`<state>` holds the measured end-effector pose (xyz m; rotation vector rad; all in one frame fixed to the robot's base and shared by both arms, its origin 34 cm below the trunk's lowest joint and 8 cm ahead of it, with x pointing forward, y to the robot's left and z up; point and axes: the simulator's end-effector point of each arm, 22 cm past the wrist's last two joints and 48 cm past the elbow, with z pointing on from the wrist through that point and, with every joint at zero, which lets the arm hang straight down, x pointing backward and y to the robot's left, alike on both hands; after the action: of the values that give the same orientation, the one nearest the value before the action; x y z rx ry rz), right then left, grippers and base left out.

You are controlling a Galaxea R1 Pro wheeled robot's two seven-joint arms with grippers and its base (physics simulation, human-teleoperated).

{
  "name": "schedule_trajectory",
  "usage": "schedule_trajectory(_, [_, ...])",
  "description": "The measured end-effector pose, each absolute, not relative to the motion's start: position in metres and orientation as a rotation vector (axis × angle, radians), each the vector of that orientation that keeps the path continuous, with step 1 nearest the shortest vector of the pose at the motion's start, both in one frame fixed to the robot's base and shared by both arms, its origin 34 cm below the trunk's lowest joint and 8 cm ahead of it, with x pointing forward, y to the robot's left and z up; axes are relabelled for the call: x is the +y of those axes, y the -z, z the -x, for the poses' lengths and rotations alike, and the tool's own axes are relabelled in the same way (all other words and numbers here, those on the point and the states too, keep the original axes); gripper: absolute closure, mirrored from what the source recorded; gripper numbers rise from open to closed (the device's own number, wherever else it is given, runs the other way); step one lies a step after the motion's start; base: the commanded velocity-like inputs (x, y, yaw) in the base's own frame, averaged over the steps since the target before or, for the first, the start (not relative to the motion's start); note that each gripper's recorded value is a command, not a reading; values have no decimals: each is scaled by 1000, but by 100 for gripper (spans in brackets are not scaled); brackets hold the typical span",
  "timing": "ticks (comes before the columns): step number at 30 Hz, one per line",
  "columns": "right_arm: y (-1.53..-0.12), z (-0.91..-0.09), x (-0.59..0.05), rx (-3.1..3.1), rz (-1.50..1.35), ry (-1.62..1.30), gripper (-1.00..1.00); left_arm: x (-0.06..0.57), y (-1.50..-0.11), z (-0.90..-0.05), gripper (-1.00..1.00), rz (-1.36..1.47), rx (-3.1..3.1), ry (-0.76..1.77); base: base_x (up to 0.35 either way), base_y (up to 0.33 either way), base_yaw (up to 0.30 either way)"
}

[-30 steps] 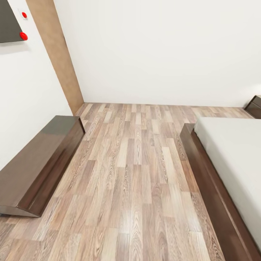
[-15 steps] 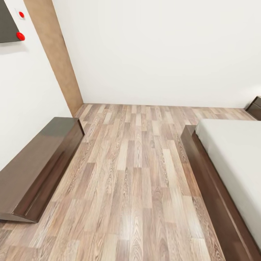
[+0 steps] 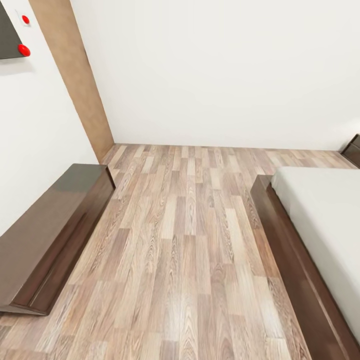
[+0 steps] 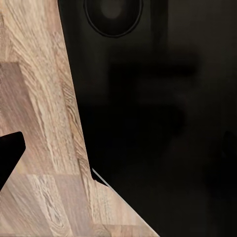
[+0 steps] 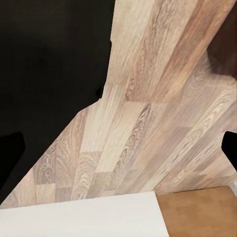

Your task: In the bedroom, move the book from the bed onto either nightstand, and place the two sandals side by side next to the bed.

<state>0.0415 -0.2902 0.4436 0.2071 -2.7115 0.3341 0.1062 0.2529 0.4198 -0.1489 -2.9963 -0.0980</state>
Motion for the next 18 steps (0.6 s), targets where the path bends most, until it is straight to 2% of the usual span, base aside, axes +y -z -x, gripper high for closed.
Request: schedule_trajectory(18, [-444,-42,-290,-2711,-207,-334,-100,253,-420,-106,-100,149,-2996,98,120,0,0])
